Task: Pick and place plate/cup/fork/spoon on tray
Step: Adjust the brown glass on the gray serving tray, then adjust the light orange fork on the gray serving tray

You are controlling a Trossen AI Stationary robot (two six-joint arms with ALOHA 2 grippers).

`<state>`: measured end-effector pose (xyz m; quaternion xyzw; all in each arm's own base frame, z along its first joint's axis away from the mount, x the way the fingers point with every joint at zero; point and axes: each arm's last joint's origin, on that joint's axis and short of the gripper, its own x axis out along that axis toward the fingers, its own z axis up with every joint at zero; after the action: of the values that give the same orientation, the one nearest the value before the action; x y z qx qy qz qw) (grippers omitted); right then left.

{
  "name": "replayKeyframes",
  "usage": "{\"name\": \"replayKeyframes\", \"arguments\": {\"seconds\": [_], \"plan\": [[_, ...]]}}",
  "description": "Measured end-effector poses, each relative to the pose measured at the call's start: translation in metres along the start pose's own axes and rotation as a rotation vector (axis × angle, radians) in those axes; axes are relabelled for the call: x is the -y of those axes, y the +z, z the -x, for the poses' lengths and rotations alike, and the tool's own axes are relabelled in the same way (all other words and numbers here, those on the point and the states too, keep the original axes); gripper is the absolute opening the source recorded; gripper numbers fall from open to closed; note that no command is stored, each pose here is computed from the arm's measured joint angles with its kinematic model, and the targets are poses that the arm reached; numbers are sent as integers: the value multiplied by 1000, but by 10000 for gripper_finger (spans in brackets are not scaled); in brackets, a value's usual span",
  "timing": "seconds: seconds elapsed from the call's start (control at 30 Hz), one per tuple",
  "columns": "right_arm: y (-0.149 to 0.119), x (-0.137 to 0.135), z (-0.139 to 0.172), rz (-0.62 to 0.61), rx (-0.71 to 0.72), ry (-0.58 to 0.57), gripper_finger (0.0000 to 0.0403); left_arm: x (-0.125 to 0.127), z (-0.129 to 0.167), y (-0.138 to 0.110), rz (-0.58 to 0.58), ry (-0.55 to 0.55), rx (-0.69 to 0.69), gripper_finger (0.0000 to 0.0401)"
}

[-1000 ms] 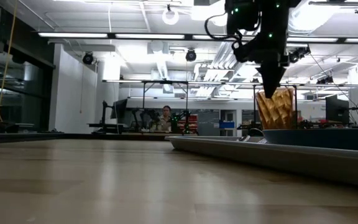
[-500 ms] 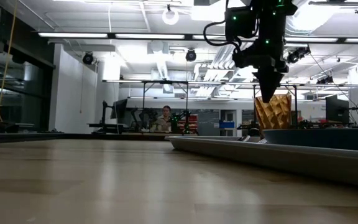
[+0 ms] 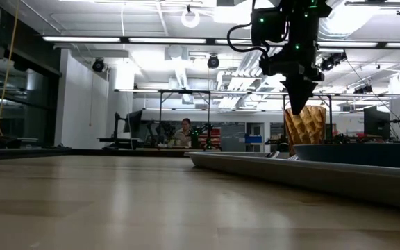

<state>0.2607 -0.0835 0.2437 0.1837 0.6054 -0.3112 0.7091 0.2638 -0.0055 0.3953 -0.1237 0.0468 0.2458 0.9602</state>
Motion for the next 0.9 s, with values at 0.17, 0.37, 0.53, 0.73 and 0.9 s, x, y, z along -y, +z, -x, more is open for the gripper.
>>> {"name": "replayKeyframes", "arguments": {"seconds": [0.17, 0.37, 0.53, 0.73, 0.9], "plan": [[0, 0, 0, -18, 2, -4, 41, 0, 0, 0, -1, 0, 0, 213], [3, 0, 5, -6, 21, -9, 87, 0, 0, 0, -1, 0, 0, 213], [10, 0, 21, -3, 68, 20, 136, 0, 0, 0, -2, 0, -1, 213], [20, 0, 43, 13, 127, 51, 172, 0, 0, 0, -4, 1, -3, 213], [9, 1, 56, 5, 132, 119, 187, -1, 0, -2, -12, 5, -16, 213]]}}
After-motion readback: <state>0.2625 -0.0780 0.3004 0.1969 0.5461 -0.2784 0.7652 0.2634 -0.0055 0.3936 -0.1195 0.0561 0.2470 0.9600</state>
